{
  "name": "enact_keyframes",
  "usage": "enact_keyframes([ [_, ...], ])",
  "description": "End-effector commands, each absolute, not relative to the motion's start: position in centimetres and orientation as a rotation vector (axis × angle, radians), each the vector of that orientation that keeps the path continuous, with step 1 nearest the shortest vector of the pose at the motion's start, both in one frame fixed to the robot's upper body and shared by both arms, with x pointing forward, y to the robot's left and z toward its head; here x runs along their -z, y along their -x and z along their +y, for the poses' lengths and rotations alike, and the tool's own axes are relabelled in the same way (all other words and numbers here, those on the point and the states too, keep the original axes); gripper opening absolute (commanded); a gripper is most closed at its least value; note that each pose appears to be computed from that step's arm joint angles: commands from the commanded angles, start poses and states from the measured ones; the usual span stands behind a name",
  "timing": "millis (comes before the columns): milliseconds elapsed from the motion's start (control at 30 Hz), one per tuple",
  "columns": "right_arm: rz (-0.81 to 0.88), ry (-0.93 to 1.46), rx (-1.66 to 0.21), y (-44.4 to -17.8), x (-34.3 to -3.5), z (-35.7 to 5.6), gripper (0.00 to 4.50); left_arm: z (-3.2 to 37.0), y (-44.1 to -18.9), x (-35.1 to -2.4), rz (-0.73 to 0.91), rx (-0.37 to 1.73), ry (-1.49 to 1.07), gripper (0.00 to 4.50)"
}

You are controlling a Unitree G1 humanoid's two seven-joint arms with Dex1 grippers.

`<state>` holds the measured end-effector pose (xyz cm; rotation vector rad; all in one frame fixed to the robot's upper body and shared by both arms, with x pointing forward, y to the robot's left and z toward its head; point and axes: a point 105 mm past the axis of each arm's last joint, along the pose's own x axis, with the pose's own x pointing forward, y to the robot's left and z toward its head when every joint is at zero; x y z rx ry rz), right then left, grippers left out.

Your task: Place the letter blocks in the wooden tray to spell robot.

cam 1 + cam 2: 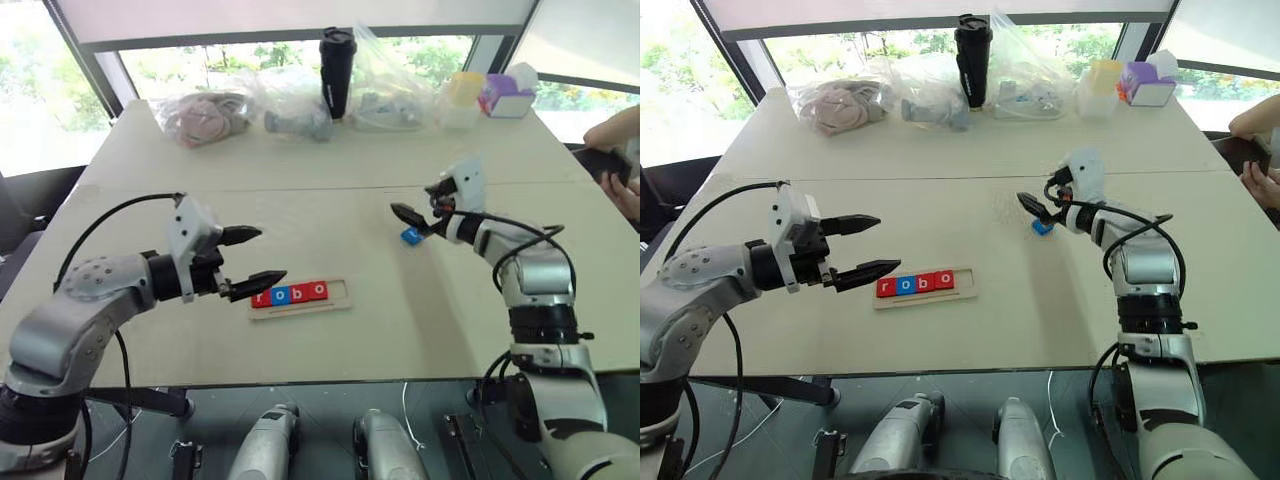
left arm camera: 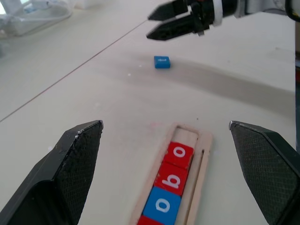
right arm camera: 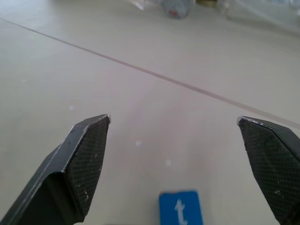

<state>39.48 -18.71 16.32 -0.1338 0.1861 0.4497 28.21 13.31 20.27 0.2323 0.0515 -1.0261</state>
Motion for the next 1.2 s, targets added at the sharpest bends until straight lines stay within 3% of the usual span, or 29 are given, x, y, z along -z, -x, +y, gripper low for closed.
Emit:
enact_keyframes([
  [33,0.190,0.158,-0.379,-39.8,-16.2,-19.3,4.46,12.4,-29.0,-20.6,0.020,1.066,-0.259,4.50],
  [167,0.239,0.166,-0.382,-40.7,-14.1,-19.3,4.46,11.9,-29.6,-20.4,0.017,1.096,-0.277,4.50],
  [533,0.287,0.199,-0.393,-41.3,-12.0,-19.6,4.46,11.4,-30.2,-21.4,-0.021,1.096,-0.303,4.50],
  [767,0.311,0.213,-0.393,-41.0,-11.2,-19.2,1.19,11.6,-30.3,-20.9,-0.016,1.080,-0.309,4.50],
  [900,0.268,0.174,-0.330,-41.2,-12.8,-19.3,1.20,11.6,-30.3,-20.7,-0.011,1.079,-0.312,4.50],
  [1033,0.303,-0.081,-0.094,-40.5,-15.0,-20.1,1.20,11.6,-30.0,-20.8,-0.012,1.090,-0.302,4.50],
  [1200,0.403,-0.110,-0.052,-35.3,-15.4,-17.8,1.20,11.7,-29.0,-19.9,0.041,1.139,-0.327,4.50],
])
